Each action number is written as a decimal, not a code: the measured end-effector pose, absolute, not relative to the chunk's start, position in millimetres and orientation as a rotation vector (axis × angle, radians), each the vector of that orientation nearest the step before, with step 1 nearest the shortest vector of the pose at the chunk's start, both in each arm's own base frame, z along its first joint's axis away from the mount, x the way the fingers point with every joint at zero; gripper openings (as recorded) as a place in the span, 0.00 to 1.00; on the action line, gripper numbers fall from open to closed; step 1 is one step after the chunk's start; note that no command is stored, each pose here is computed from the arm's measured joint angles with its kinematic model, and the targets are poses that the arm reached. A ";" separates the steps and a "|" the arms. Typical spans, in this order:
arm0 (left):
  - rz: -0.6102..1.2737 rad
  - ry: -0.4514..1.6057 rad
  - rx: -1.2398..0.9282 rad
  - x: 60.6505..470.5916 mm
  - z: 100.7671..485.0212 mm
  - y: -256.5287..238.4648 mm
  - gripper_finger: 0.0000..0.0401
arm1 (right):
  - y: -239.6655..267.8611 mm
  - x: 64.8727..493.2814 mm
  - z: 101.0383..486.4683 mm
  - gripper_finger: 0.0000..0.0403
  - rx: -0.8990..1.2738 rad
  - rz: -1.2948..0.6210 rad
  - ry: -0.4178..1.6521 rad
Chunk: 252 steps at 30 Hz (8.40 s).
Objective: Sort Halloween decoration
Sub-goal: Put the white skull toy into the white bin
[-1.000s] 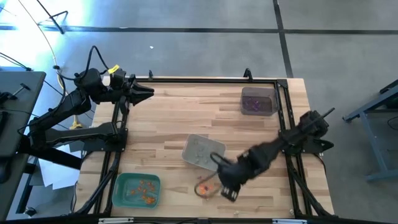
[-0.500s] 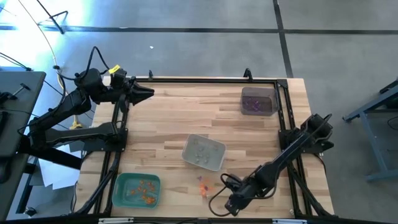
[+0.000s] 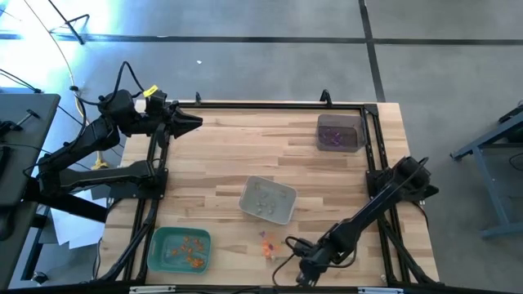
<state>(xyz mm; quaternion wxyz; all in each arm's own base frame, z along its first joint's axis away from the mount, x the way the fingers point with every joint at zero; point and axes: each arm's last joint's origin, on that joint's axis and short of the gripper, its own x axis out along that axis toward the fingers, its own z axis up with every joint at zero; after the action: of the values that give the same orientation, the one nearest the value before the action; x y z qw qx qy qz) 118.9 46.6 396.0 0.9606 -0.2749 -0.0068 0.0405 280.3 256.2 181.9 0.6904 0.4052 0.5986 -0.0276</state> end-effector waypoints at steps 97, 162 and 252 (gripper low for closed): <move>0.095 0.030 -0.562 118.8 391.4 46.6 0.19 | 270.2 274.6 121.5 0.06 0.677 -0.029 1.519; 0.095 0.029 -0.562 118.7 391.5 46.6 0.19 | 209.0 247.5 267.3 0.00 0.715 -0.058 1.105; 0.164 0.011 -0.540 118.5 391.6 48.7 0.19 | 79.9 340.5 292.8 0.23 0.780 -0.006 1.179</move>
<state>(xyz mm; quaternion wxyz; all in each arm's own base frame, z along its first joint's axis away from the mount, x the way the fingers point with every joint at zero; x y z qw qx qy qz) 118.5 48.7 391.6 0.9605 -0.2663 0.0056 0.0811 340.5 79.9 292.8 0.7605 0.3585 0.5414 -0.0029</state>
